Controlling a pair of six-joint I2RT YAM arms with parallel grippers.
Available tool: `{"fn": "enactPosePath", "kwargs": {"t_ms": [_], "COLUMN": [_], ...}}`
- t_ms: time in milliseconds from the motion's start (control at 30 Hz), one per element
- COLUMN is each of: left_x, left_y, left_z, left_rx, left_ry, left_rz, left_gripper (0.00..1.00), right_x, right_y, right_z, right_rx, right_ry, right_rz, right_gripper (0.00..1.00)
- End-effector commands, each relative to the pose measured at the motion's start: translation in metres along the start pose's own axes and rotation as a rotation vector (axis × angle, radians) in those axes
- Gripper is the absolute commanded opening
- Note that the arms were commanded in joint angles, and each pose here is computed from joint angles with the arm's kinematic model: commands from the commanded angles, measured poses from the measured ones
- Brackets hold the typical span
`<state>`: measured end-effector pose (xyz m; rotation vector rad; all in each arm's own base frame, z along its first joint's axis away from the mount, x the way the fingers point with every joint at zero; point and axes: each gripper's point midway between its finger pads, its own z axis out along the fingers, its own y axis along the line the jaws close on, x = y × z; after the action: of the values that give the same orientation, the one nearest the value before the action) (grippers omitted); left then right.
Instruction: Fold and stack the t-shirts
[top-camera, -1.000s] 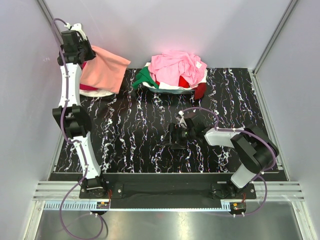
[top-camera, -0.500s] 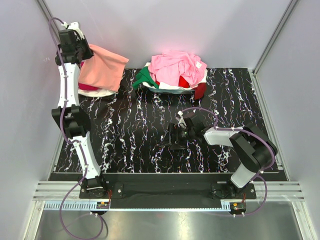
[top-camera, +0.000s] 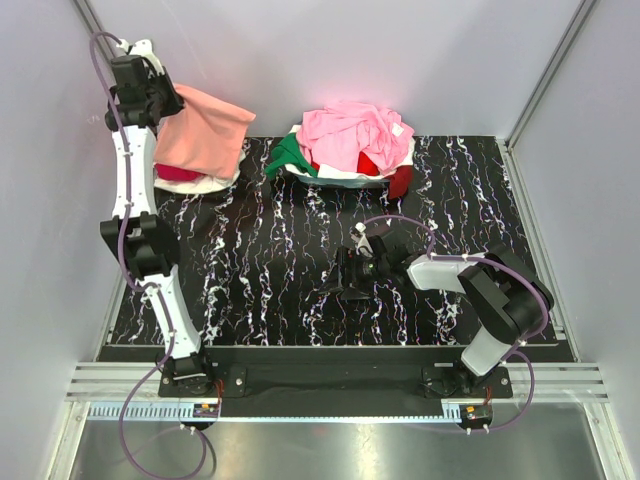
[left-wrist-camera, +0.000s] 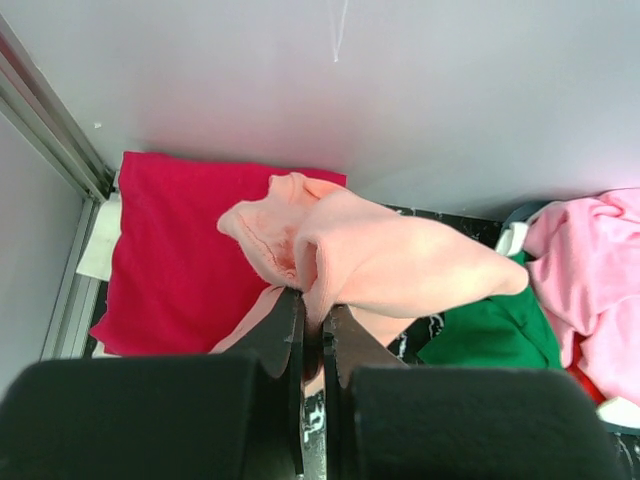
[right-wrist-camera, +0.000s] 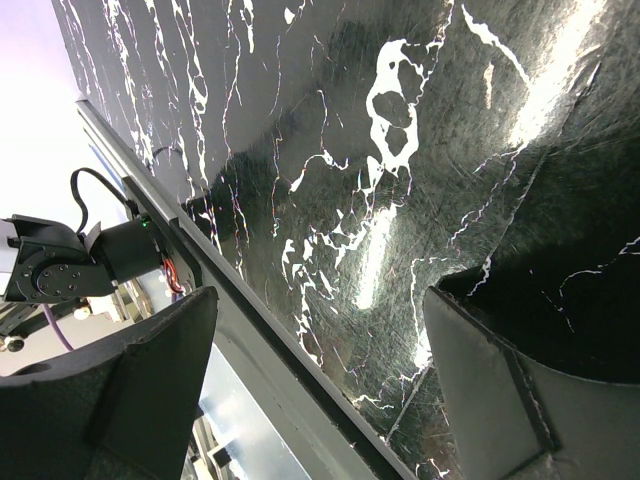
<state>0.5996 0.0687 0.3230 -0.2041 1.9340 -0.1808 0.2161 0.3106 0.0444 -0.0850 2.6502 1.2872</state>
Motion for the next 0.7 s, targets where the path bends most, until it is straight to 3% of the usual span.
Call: {"fn": "enactPosePath", "kwargs": {"t_ms": [0,233,667], "left_x": [-0.091,-0.098,-0.069], "left_y": [-0.034,-0.039,-0.022], "left_z": [-0.067,-0.080,-0.033], "left_rx": [0.081,0.085,0.068], "left_ry": [-0.255,-0.273,-0.198], "left_rz": [0.034,0.037,0.014], "left_gripper": [0.00,0.00,0.00], "right_x": [-0.010,-0.009,-0.010], "right_y": [0.015,0.014,0.013], "right_z": [-0.001,-0.001,0.000], "right_rx": [-0.044,-0.045,-0.047], "right_ry": [-0.014,-0.013,-0.011], "right_rz": [-0.043,-0.042,-0.038], "right_gripper": [0.91,0.91,0.91]}}
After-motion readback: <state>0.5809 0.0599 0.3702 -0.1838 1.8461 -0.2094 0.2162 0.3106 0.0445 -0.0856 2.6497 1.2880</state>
